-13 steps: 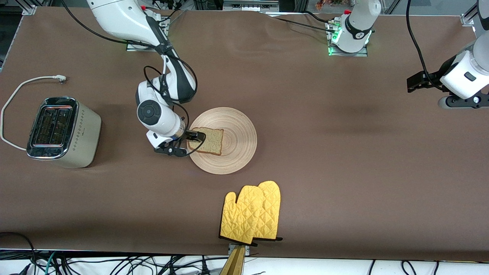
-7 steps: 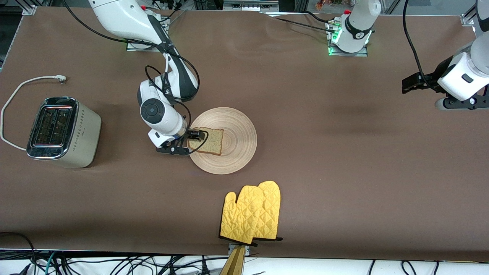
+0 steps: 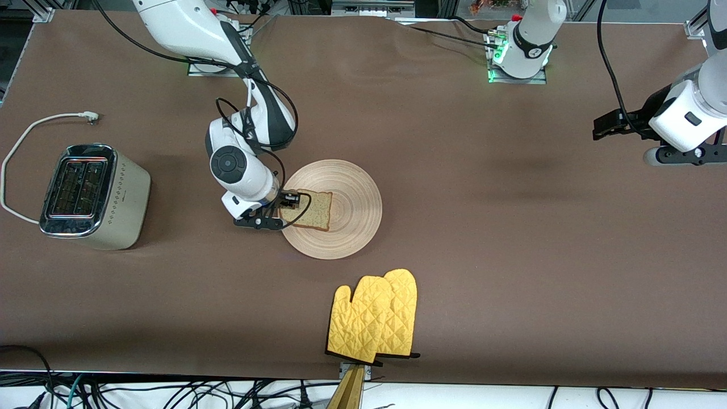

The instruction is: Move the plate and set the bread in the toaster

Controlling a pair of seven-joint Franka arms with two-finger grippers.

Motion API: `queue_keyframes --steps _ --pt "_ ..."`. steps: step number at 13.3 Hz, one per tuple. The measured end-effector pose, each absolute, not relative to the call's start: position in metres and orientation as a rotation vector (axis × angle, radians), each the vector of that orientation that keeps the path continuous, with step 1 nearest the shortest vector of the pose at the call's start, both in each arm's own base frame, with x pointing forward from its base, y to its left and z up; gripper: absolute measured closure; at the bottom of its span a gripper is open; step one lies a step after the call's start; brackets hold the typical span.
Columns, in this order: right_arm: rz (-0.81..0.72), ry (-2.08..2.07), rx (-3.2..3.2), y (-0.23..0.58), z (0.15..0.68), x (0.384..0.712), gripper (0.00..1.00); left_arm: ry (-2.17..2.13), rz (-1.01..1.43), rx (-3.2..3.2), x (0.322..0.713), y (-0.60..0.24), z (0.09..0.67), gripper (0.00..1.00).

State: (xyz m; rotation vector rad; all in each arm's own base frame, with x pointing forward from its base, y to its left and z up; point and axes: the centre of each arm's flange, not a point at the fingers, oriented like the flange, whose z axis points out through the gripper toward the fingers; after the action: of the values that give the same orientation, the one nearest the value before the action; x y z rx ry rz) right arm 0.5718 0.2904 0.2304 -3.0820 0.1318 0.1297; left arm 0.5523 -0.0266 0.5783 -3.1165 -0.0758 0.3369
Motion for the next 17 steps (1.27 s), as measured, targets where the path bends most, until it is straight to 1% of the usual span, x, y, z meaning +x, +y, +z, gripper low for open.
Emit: queue_keyframes --steps 1,2,4,5,9,11,12,15,17 --pt "0.132 0.131 -3.083 0.291 0.23 0.572 0.54 -0.077 0.334 -3.118 0.552 -0.027 0.579 0.0" --pt "0.133 0.13 -3.083 0.291 0.23 0.571 0.68 -0.081 0.328 -3.119 0.553 -0.025 0.58 0.0" --pt "0.136 0.129 -3.084 0.291 0.23 0.571 0.91 -0.106 0.292 -3.125 0.556 -0.017 0.585 0.0" --pt "0.137 0.127 -3.084 0.292 0.23 0.57 0.97 -0.115 0.265 -3.128 0.558 -0.014 0.586 0.0" --pt "0.141 0.113 -3.087 0.296 0.231 0.568 0.97 -0.117 0.255 -3.132 0.566 -0.013 0.577 0.0" --pt "0.17 0.087 -3.131 0.288 0.253 0.579 0.97 -0.121 0.26 -3.133 0.57 -0.013 0.571 0.0" --pt "0.205 0.074 -3.167 0.281 0.278 0.589 0.97 -0.122 0.262 -3.133 0.571 -0.013 0.569 0.0" --pt "0.278 0.071 -3.263 0.258 0.383 0.615 0.97 -0.121 0.257 -3.135 0.574 -0.013 0.565 0.0" --pt "0.309 0.089 -3.343 0.235 0.424 0.621 0.97 -0.121 0.255 -3.135 0.574 -0.013 0.565 0.0"
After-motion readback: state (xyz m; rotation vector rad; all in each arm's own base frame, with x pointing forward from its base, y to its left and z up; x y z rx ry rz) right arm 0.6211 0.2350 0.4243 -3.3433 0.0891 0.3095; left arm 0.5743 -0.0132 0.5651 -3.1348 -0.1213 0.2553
